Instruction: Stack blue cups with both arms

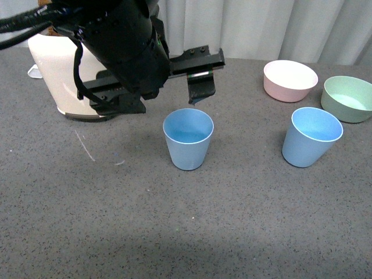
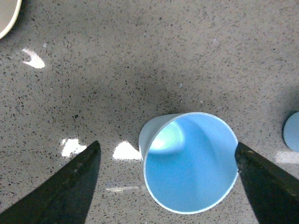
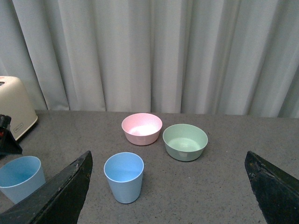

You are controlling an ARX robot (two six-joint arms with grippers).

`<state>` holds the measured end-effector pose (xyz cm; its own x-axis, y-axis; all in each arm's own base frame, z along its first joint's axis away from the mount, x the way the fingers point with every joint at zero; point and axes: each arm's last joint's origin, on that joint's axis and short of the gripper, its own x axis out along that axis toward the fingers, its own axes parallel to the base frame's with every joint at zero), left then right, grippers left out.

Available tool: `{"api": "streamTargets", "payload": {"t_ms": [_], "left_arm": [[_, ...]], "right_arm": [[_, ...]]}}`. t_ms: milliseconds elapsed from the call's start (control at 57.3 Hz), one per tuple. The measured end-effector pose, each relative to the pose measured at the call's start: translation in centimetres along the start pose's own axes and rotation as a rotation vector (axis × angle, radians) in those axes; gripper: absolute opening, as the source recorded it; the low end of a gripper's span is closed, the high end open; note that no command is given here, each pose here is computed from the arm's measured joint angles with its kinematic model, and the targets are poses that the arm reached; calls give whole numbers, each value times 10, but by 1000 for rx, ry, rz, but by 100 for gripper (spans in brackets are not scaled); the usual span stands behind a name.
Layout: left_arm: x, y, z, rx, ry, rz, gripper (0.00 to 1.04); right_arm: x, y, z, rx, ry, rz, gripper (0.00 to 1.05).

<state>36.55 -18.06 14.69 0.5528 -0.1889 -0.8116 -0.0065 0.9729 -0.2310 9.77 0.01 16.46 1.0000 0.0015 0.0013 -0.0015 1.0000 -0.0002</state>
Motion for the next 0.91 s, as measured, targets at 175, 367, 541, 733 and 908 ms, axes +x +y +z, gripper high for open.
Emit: {"api": "streamTargets", "payload": {"t_ms": [175,367,541,733,908], "left_arm": [[5,4,-4,74,-151,47,93],[-2,53,-44,211,-659,135,65],[-73,83,-40,183,-992,78,38],[-102,122,-79,209,-960,98,4],[-128,143,-103,212,-972,99,4]], "right_arm": [[0,0,0,0,0,0,95],[0,0,0,0,0,-1,95],[0,0,0,0,0,0,95],[0,0,0,0,0,0,95],[0,0,0,0,0,0,95]]}}
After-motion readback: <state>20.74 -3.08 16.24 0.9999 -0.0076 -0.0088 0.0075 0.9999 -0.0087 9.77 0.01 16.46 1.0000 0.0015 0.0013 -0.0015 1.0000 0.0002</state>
